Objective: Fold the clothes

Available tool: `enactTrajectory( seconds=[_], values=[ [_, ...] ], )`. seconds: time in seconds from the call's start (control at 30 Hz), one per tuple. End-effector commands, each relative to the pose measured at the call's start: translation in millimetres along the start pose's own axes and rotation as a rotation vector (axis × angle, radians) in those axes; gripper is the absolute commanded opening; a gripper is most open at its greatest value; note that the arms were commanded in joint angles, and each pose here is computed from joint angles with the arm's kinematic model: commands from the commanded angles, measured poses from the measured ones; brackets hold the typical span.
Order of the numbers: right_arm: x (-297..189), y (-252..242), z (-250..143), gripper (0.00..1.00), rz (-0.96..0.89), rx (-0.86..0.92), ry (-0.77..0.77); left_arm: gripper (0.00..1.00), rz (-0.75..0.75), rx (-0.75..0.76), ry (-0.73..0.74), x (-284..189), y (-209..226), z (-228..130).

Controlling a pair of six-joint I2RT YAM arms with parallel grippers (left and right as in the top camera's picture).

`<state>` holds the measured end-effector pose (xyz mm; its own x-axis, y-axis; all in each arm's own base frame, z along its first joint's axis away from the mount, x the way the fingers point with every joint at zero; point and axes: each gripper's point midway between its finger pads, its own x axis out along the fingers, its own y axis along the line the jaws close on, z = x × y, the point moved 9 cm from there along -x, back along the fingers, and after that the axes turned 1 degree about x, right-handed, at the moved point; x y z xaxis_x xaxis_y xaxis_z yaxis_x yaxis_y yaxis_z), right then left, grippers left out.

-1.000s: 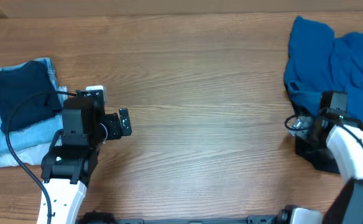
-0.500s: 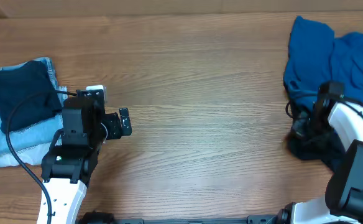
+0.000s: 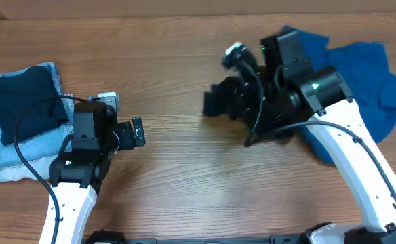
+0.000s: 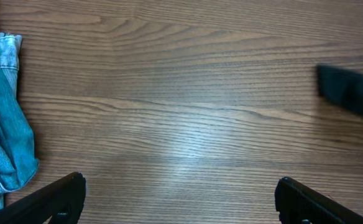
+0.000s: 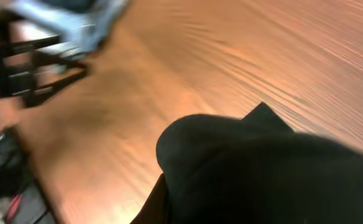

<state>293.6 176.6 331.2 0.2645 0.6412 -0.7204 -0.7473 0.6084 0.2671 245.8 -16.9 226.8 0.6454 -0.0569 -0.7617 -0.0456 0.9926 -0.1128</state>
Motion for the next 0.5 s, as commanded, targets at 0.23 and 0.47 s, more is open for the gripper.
enactTrajectory(
  seconds=[0.23,0.47],
  values=[
    [1,4,12,0.74,-0.058,-0.103,-0.049,1.00,-0.011,-0.002,-0.025,-4,-1,8],
    [7,-62,-43,0.91,-0.520,0.190,0.238,1.00,-0.011,-0.002,-0.025,-4,-1,8]
  ],
)
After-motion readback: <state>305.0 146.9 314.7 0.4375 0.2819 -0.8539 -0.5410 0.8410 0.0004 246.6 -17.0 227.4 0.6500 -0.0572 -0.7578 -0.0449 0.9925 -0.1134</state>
